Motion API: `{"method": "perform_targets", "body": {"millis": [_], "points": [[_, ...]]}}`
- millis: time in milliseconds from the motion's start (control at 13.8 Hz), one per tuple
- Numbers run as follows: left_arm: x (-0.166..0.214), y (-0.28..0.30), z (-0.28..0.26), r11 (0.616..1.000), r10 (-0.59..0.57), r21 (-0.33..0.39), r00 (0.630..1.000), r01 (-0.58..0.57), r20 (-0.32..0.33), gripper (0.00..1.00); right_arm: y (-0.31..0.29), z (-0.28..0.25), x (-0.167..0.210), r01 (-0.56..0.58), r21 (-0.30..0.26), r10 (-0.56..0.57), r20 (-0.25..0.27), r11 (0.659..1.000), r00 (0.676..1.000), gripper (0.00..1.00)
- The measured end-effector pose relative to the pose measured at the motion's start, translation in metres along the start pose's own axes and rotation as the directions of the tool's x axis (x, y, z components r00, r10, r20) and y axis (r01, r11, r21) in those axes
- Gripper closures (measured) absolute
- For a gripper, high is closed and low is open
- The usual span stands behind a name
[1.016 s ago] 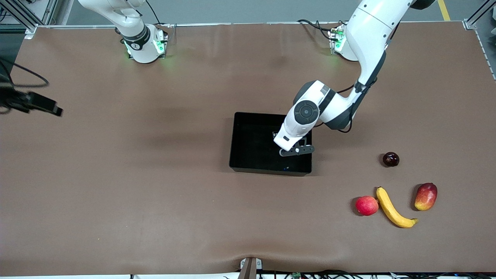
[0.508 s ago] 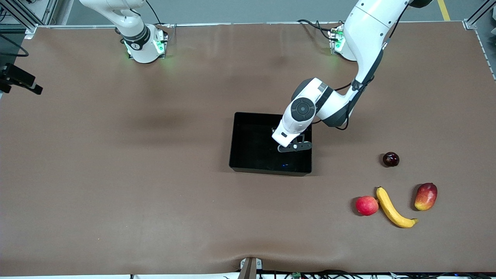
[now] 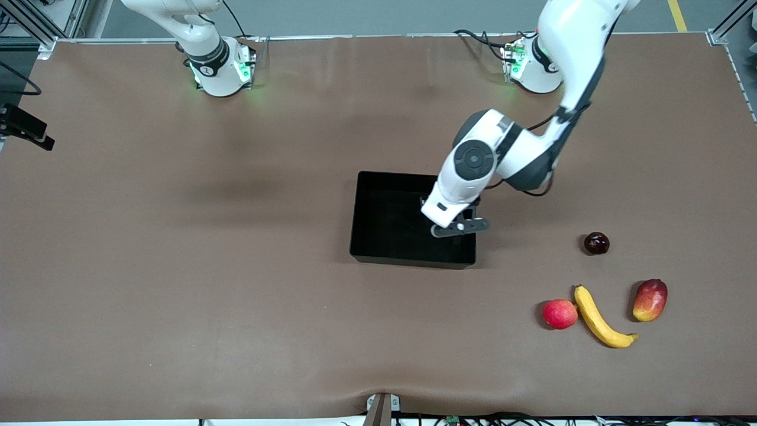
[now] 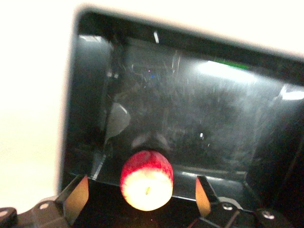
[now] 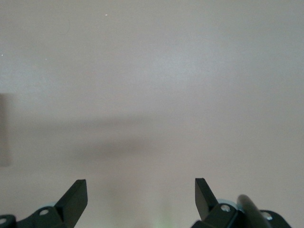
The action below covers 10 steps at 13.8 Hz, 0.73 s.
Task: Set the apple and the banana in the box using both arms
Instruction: 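Lower the apple into the box and open the left gripper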
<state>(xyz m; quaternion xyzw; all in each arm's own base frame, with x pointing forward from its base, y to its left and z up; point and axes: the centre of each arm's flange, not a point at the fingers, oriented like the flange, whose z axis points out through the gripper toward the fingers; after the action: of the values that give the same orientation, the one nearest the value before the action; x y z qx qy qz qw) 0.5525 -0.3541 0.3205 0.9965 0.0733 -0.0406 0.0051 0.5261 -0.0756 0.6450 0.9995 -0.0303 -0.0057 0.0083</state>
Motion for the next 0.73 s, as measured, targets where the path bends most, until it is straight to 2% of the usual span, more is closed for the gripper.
{"method": "perform_targets", "body": {"millis": [145,290,508,726], "points": [[0.037,-0.029,-0.045,1.000,-0.016,-0.023,0.999,0.015,-0.046,0.00,-0.001,0.000,0.000,0.002,0.000,-0.002,0.002,1.000,1.000,0.00],[0.076,-0.077,-0.066,0.998,-0.055,-0.045,0.996,0.052,-0.075,0.00,-0.001,0.000,0.000,0.003,0.001,-0.003,0.003,1.000,1.000,0.00],[0.121,-0.155,-0.069,0.986,-0.164,-0.057,0.983,0.160,-0.079,0.00,-0.002,0.000,0.000,0.003,0.002,-0.003,0.003,1.000,1.000,0.00],[0.162,-0.234,-0.058,0.957,-0.283,-0.088,0.955,0.275,-0.089,0.00,-0.002,0.000,0.000,0.004,0.003,-0.004,0.003,1.000,1.000,0.00]]}}
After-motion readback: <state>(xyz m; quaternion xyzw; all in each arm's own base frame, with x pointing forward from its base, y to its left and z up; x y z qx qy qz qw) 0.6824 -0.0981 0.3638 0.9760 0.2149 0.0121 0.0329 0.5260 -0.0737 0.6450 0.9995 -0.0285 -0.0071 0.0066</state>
